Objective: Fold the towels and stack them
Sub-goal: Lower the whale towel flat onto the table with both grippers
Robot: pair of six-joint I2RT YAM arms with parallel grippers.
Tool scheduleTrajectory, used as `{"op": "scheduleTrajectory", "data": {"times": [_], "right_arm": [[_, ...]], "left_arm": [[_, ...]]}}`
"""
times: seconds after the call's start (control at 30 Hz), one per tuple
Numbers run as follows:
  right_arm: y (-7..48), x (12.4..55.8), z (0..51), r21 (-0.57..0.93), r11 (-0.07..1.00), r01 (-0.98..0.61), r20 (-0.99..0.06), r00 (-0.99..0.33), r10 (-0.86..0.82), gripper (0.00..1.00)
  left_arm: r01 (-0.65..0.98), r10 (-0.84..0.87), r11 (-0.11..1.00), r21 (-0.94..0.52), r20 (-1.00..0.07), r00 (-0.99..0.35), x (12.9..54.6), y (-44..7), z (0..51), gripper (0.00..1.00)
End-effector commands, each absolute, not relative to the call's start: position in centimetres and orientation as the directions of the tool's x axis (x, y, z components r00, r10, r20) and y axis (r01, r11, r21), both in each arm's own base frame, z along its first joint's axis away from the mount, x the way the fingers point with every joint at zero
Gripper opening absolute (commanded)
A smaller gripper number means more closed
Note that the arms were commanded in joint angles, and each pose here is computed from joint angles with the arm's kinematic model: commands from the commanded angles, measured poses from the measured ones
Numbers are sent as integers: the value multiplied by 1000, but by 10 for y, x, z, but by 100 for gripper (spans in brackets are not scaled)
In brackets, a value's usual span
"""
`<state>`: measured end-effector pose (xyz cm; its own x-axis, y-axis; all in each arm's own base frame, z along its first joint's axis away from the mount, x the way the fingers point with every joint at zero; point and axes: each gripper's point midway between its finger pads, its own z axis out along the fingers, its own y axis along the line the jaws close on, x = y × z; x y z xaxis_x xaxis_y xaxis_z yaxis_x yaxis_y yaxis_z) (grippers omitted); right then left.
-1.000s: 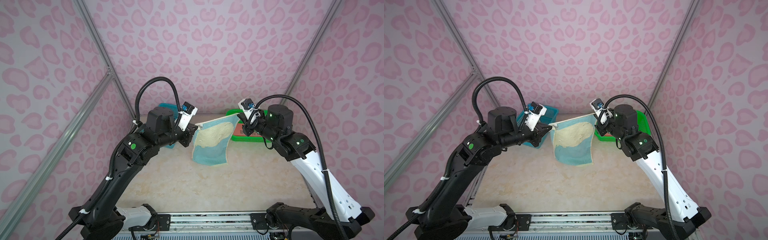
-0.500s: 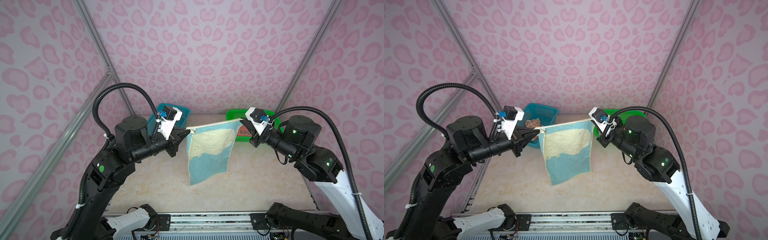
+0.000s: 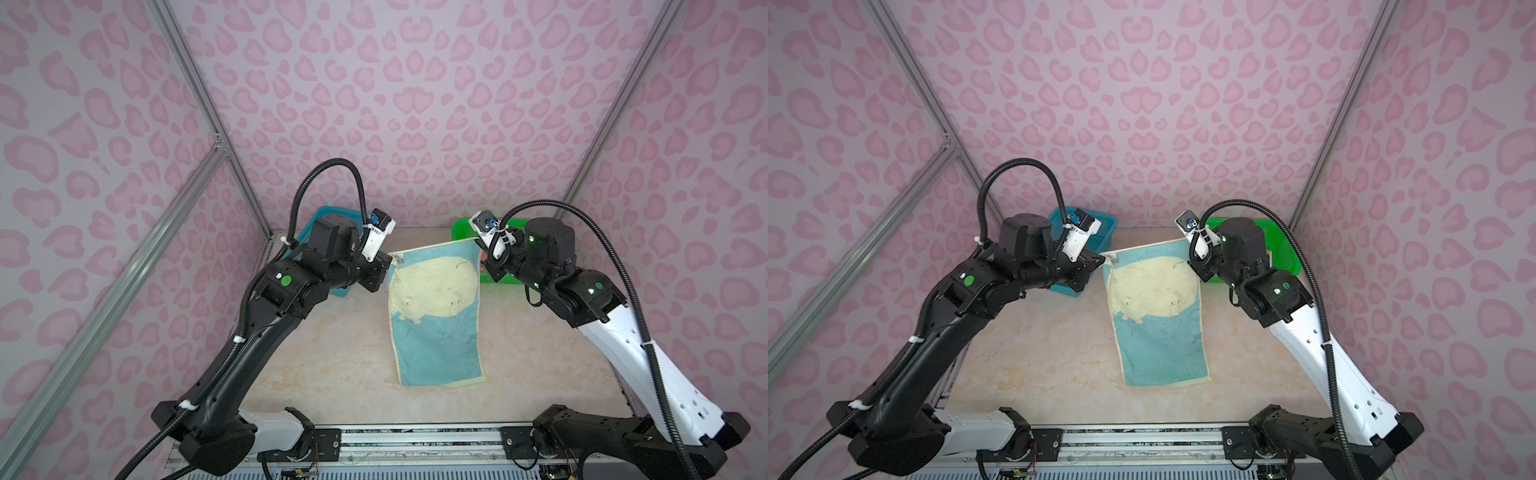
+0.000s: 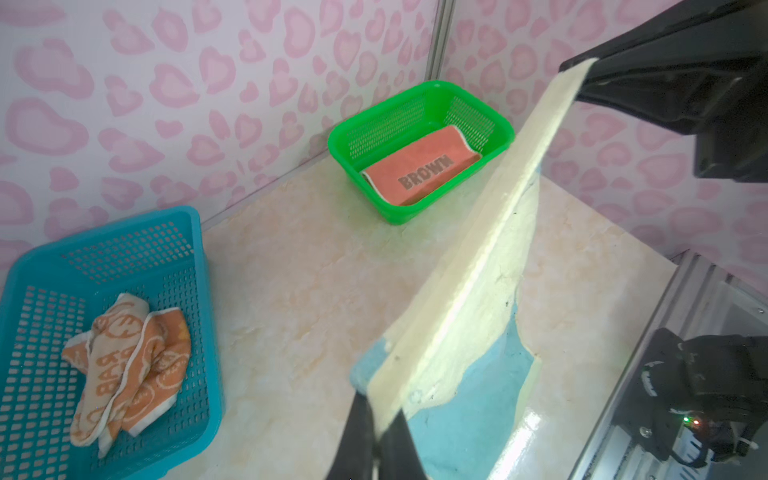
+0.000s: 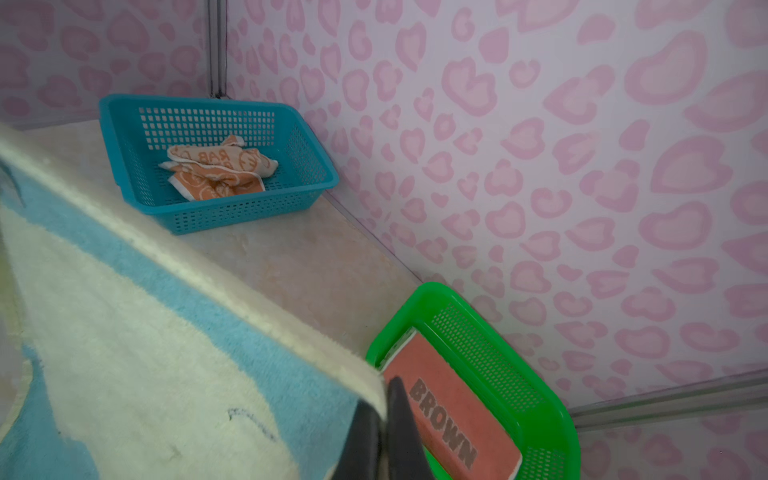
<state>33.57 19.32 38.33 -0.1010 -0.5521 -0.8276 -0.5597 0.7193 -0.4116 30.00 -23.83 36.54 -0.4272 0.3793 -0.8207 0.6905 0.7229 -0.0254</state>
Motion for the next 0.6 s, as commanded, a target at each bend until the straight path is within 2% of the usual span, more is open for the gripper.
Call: {"op": "scheduleTrajectory", "data": {"times": [0.0, 0.13, 0.3, 0.57], "right_arm": [[174, 368, 368, -419, 779, -466, -824, -166, -542, 0], [178, 406, 338, -406, 781, -474, -816, -197, -544, 0], [193, 444, 299, -385, 761, -522, -795, -232, -561, 0], [212, 474, 226, -362, 711, -603, -726, -296, -621, 0]], "left_arm": [[627, 438, 778, 25, -738, -514, 330, -221, 330, 3], [584, 458, 810, 53, -681, -572, 375, -218, 300, 3], [505, 482, 849, 157, -622, -618, 423, -207, 268, 3], [481, 574, 819, 315, -486, -660, 443, -188, 217, 3]]}}
